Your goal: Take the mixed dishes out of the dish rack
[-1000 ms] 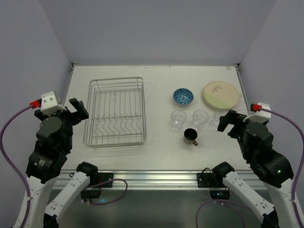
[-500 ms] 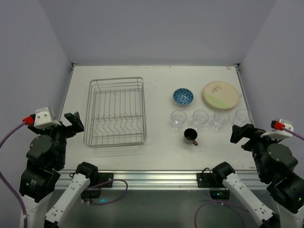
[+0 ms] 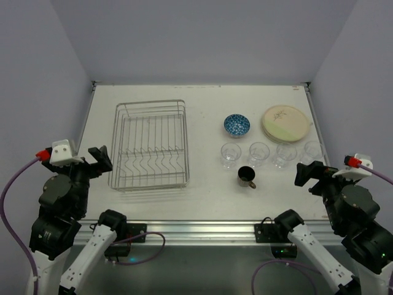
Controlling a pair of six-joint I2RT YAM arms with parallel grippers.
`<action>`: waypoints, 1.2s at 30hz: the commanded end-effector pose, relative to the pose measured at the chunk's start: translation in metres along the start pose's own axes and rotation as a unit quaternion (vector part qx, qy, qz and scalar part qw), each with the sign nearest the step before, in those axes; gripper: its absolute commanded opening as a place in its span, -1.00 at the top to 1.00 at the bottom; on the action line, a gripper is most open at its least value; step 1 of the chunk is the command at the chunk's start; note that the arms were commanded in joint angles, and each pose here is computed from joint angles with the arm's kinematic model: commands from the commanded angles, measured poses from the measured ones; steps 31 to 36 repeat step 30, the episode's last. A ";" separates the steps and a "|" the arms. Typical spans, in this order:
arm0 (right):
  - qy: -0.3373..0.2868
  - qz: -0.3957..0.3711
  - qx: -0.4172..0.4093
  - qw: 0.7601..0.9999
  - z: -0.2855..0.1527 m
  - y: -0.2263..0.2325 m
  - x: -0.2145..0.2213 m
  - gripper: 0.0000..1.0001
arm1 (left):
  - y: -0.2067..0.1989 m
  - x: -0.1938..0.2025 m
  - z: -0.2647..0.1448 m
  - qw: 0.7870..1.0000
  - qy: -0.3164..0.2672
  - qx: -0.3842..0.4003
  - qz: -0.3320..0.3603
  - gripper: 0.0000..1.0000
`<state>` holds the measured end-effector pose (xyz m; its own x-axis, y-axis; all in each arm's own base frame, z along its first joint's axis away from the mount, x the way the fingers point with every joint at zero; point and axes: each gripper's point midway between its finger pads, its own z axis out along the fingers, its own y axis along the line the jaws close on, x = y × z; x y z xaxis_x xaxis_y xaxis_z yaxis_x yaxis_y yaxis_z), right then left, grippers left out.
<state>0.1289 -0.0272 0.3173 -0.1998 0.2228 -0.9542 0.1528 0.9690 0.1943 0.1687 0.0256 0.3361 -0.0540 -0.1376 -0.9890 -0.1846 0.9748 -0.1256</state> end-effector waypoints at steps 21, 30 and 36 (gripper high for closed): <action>-0.046 0.006 -0.017 0.999 0.010 0.006 -0.002 -0.98 | -0.028 -0.001 0.023 0.999 -0.017 0.044 -0.005 -1.00; -0.033 0.005 -0.014 0.999 0.015 0.009 0.004 -0.98 | -0.031 -0.002 0.025 0.999 -0.019 0.048 -0.006 -1.00; -0.033 0.005 -0.014 0.999 0.015 0.009 0.004 -0.98 | -0.031 -0.002 0.025 0.999 -0.019 0.048 -0.006 -1.00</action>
